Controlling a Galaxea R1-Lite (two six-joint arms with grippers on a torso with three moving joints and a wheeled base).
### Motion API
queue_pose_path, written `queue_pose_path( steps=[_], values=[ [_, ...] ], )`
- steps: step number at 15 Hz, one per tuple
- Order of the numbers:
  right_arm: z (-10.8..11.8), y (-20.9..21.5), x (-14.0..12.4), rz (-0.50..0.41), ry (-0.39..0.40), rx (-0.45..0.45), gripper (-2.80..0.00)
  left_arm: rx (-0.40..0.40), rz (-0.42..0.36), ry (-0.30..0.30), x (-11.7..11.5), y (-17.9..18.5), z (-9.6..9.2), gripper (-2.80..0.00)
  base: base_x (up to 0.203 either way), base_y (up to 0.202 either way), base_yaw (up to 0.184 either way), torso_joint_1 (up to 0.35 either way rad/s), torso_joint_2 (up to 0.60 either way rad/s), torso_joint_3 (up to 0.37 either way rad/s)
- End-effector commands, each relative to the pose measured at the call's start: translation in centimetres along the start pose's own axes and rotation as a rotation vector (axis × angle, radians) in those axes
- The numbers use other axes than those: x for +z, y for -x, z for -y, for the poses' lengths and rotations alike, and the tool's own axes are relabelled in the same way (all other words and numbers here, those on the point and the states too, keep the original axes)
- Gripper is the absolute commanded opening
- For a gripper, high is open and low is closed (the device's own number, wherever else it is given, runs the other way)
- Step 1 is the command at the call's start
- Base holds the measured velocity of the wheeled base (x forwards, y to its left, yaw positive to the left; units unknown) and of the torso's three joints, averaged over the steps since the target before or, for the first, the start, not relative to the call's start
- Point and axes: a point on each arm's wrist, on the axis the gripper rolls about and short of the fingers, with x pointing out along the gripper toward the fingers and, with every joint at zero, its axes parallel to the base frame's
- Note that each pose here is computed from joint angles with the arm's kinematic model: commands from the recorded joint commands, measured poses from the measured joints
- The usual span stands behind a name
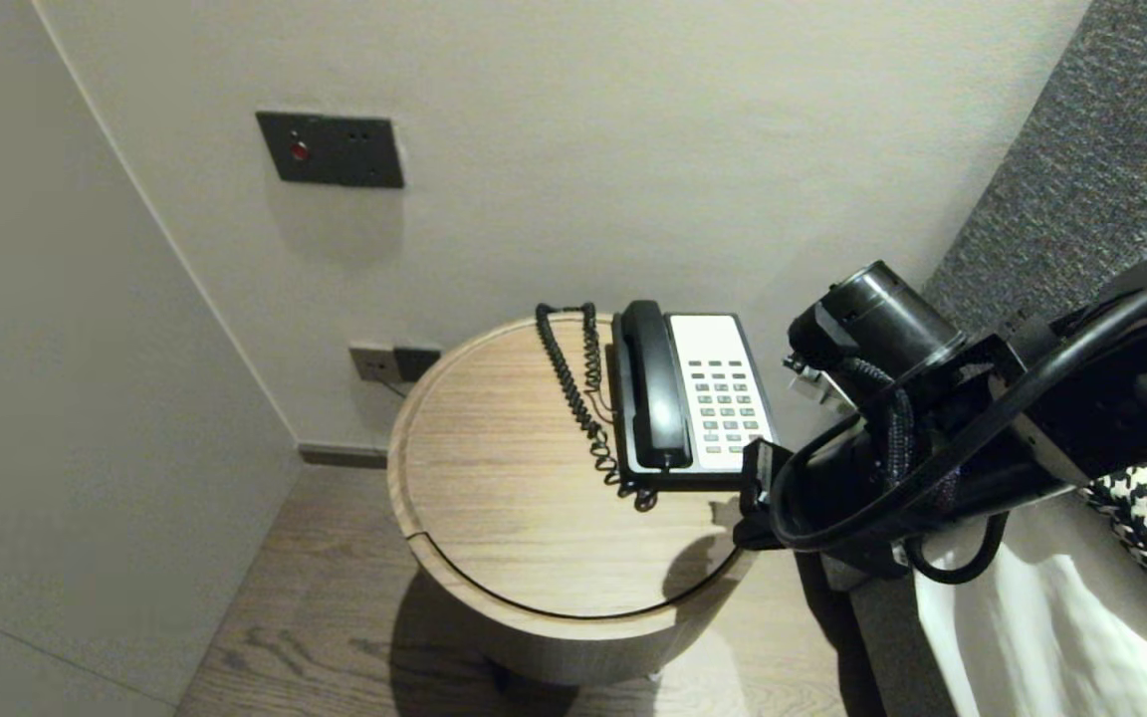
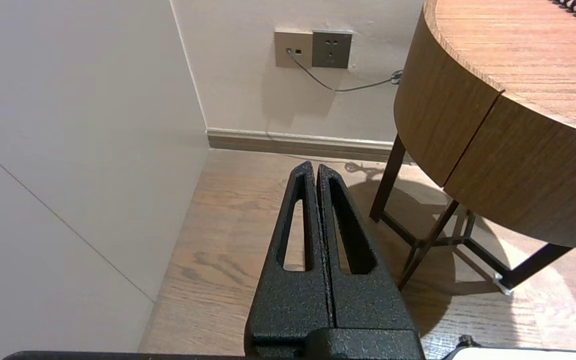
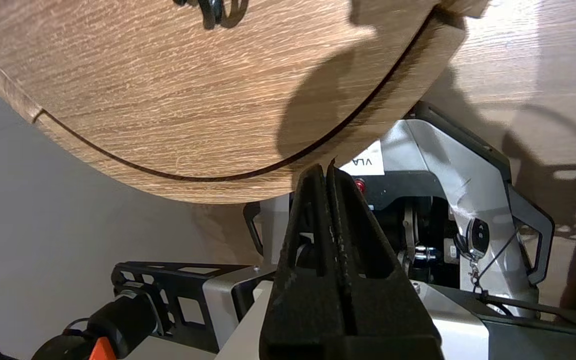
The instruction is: Open the nightstand drawer
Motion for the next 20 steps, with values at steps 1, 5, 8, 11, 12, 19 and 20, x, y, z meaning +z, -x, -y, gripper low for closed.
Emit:
queue_pose_path(
  steps=[1,5,8,11,12,19,20],
  values=[
    [0.2,-0.4,-0.2,-0.013,-0.003,-0.014,-2.80,0.001,0.002,-0.001,0.0,0.0,0.0,-2.80,0.000,0.000,0.000,0.000,0.00,0.000],
    [0.7,-1.8,-0.5,-0.003,-0.002,-0.006,-2.80,0.001,0.002,0.000,0.0,0.0,0.0,-2.80,0.000,0.000,0.000,0.000,0.00,0.000],
    [0.7,-2.6,-0.4,0.007,-0.005,0.006,-2.80,0.001,0.002,0.000,0.0,0.0,0.0,-2.80,0.000,0.000,0.000,0.000,0.00,0.000],
    [0.8,-3.3,-0.3,0.004,-0.008,-0.001,-2.80,0.001,0.002,0.000,0.0,0.0,0.0,-2.80,0.000,0.000,0.000,0.000,0.00,0.000],
    [0.8,-3.6,-0.3,0.001,-0.008,-0.005,-2.80,0.001,0.002,0.000,0.0,0.0,0.0,-2.80,0.000,0.000,0.000,0.000,0.00,0.000],
    [0.9,-5.0,-0.2,0.006,-0.008,0.000,-2.80,0.001,0.002,0.000,0.0,0.0,0.0,-2.80,0.000,0.000,0.000,0.000,0.00,0.000],
    [1.0,-5.3,-0.3,-0.001,-0.007,-0.008,-2.80,0.001,0.002,0.000,0.0,0.0,0.0,-2.80,0.000,0.000,0.000,0.000,0.00,0.000]
  ],
)
